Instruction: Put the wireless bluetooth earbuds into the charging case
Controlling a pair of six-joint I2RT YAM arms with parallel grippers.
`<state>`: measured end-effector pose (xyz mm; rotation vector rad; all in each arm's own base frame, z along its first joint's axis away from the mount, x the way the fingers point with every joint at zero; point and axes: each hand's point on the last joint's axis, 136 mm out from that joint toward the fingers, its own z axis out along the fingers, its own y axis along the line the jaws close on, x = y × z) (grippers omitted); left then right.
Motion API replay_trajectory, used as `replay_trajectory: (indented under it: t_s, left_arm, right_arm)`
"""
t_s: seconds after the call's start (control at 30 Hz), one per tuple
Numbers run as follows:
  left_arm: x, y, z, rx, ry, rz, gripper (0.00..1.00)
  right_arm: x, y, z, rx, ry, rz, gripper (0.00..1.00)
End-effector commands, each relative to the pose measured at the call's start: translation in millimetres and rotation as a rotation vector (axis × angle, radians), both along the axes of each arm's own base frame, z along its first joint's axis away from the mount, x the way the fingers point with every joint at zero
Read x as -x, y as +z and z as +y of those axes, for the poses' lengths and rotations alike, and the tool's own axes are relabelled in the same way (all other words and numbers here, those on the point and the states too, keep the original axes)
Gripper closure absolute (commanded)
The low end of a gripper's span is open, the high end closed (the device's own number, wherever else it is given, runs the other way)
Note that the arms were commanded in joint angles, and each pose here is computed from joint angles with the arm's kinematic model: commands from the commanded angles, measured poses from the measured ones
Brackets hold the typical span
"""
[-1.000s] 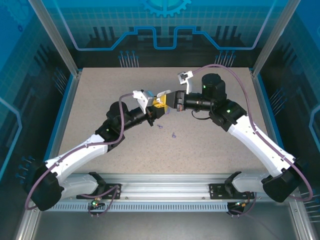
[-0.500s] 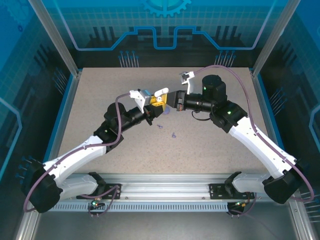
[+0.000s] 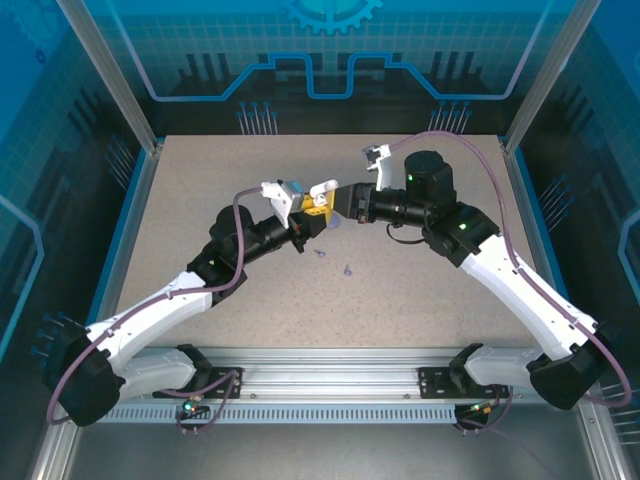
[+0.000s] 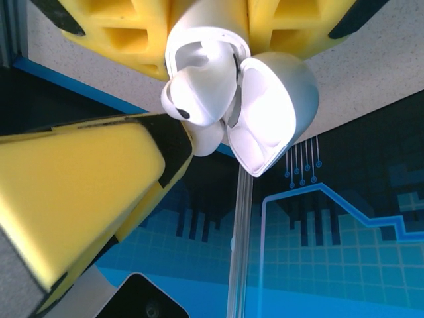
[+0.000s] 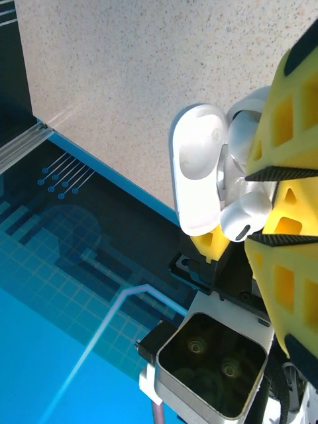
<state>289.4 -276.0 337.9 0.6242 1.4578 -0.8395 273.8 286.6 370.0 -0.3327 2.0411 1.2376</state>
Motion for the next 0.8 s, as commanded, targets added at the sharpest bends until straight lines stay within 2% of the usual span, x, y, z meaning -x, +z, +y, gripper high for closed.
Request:
replay_trajectory:
  t_s: [0.0,0.17,0.33,0.57,0.77]
  left_arm:
    - [16.2,18.2,-4.7,0.015,-0.072,-0.052,1.00]
    - [20.0,12.5,-6.9,0.002,-0.098,-0.022,1.00]
    - [21.4,5.7,-9.5,-0.024,-0.117,0.017,1.00]
    - [22.7,5.7,-12.9,-0.030,-0.139,0.033,1.00]
    - [26.1,8.9,-15.6,-0.032,-0.166,0.033,1.00]
  right_arm:
    - [1.0,10.3,-9.0,0.044,-0.033,-0.049,0.68]
    - [5.7,11.8,-12.8,0.136,-0.016,-0.104,0.67]
    - [22.3,13.8,-10.1,0.229,0.080,-0.159,0.73]
    - [42.2,8.3,4.5,0.258,0.223,-0.159,0.82]
    - [46.5,-2.6,15.9,0.272,0.278,-0.136,0.83]
